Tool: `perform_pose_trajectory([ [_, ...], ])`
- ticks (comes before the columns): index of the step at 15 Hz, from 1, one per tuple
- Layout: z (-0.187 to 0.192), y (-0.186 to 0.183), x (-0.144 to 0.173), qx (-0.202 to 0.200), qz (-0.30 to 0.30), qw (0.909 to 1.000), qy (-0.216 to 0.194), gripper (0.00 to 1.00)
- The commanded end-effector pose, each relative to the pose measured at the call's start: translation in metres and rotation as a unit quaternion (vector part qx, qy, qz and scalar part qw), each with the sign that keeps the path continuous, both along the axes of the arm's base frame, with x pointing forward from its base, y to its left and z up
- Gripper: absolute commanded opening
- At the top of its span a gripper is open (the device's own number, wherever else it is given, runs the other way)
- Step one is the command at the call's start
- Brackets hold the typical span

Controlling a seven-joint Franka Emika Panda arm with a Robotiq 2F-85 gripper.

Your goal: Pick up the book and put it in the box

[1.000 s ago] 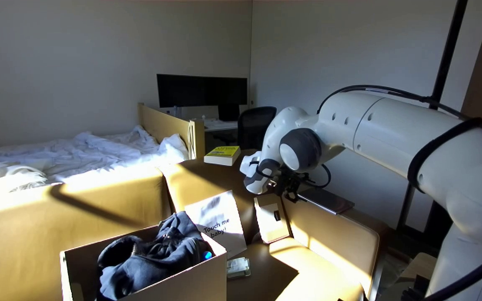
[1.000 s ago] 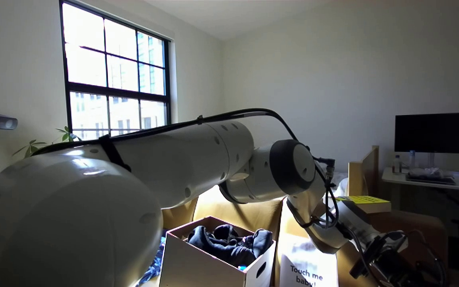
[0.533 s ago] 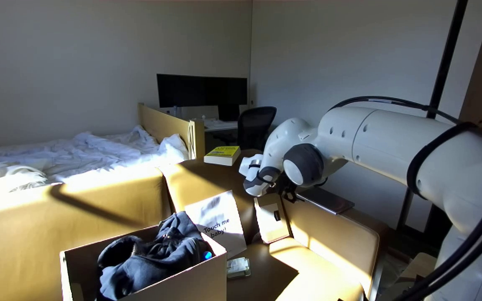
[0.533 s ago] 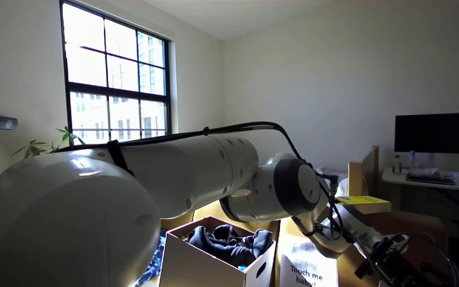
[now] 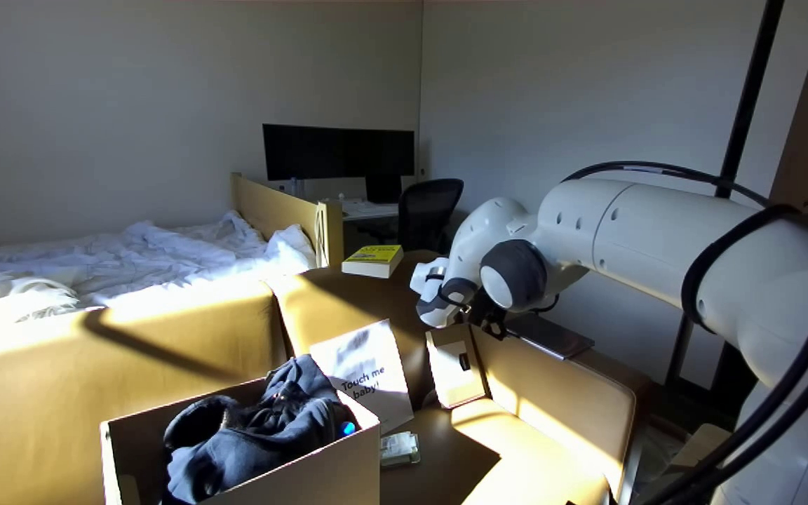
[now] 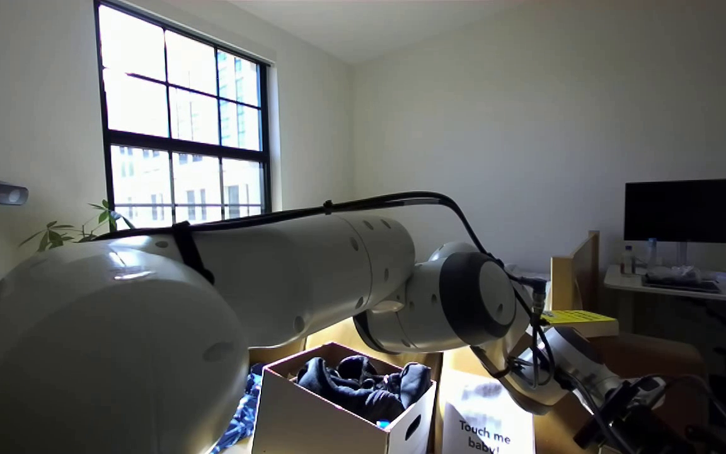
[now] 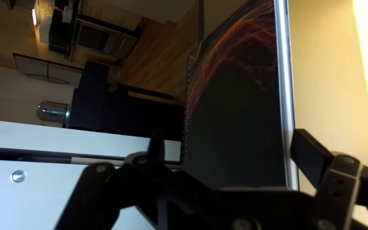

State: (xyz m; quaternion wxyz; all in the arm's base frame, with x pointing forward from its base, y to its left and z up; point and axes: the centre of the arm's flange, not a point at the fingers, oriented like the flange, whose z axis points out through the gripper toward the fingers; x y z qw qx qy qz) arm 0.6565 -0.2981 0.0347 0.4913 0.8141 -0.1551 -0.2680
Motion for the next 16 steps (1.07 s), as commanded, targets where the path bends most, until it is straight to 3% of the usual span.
perform_pose_trajectory([
  [1, -0.011, -0.007, 0.035, 0.029, 0.0, 0.9988, 0.041, 1.0],
  [5, -0.01, 0.006, 0.039, 0.078, 0.007, 0.9916, 0.103, 1.0],
  [12, 0.01, -0.027, 0.039, 0.137, -0.088, 0.9689, 0.186, 1.0],
  [14, 0.015, -0.027, 0.024, 0.14, -0.096, 0.9715, 0.166, 1.0],
  [16, 0.014, -0.022, 0.002, 0.127, -0.091, 0.9818, 0.107, 1.0],
])
